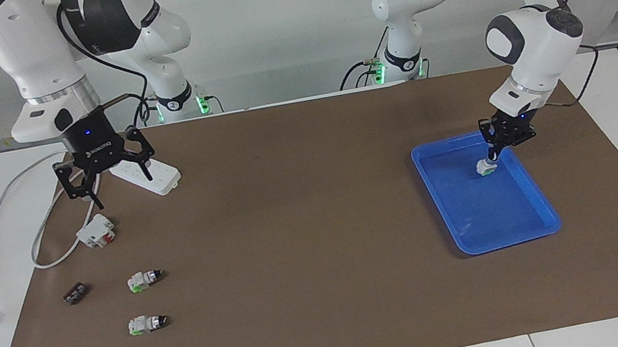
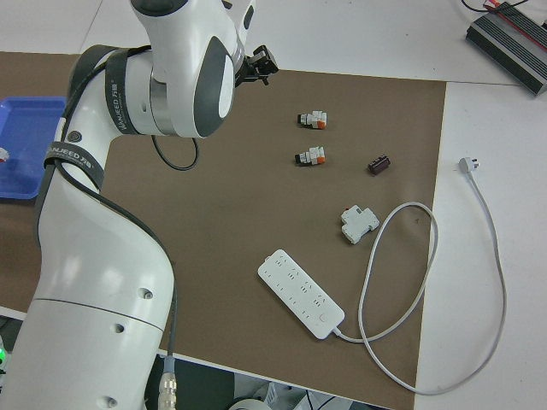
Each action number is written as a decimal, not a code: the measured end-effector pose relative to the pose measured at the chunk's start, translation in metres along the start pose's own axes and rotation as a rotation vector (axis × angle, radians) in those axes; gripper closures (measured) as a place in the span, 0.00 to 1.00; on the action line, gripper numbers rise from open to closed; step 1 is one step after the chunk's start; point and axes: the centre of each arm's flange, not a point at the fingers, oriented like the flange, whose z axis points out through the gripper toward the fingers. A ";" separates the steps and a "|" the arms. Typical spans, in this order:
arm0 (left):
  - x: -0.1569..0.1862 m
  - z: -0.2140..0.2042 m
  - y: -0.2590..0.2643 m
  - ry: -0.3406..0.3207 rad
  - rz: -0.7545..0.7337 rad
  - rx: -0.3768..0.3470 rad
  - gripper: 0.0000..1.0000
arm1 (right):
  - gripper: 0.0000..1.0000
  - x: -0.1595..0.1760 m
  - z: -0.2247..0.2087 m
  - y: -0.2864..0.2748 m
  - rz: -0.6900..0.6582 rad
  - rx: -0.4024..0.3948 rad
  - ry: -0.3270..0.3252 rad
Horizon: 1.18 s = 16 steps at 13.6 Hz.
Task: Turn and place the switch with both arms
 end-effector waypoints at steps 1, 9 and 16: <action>0.000 0.000 0.000 -0.001 0.003 0.003 0.90 | 0.00 -0.001 0.000 0.003 0.077 -0.001 -0.001; 0.009 -0.016 -0.003 0.014 -0.009 0.012 0.55 | 0.00 -0.017 -0.023 0.018 0.461 -0.004 -0.154; 0.048 -0.079 -0.004 -0.035 -0.078 -0.031 0.54 | 0.00 -0.024 -0.055 0.010 0.596 -0.022 -0.276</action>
